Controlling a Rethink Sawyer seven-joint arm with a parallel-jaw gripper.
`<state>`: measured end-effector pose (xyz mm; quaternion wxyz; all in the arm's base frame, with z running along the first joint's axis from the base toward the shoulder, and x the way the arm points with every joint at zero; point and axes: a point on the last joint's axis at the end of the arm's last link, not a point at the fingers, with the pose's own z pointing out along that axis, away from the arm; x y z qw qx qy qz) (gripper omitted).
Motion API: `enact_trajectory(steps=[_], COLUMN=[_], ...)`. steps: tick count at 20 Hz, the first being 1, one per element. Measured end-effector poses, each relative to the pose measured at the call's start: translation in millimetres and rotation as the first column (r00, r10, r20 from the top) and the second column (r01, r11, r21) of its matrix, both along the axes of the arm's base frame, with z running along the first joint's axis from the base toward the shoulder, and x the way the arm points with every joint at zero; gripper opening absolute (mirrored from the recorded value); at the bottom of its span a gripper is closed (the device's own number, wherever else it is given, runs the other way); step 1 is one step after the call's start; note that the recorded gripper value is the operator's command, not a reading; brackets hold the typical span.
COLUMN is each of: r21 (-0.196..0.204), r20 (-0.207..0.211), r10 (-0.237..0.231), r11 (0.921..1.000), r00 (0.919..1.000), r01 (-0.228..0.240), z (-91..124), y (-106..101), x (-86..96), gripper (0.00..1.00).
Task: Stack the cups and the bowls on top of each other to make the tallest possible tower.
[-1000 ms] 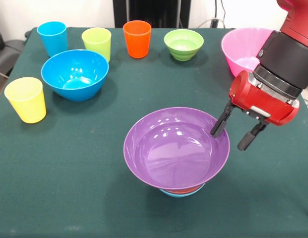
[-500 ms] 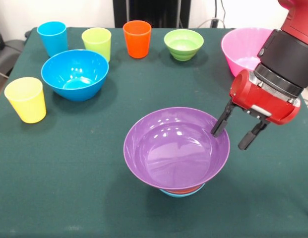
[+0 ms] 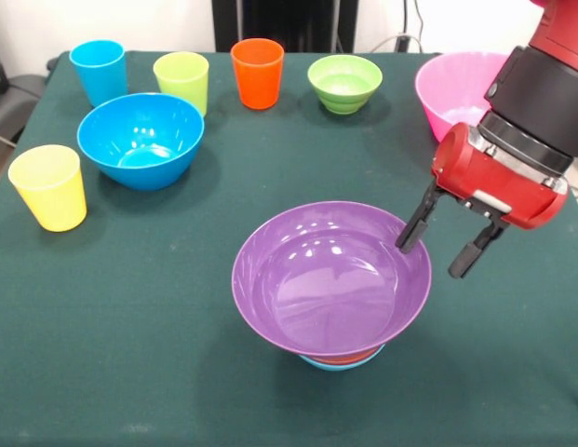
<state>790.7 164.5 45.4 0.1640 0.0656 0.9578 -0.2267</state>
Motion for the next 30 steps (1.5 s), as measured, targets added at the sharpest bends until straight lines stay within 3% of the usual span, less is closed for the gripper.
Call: enact_trajectory(steps=[30], r21=[0.003], r20=[0.008], r10=[-0.025], r11=[0.9997], r00=[0.9996], r01=[0.025], z=[7], y=[-19], x=[6.1], gripper=[1.00])
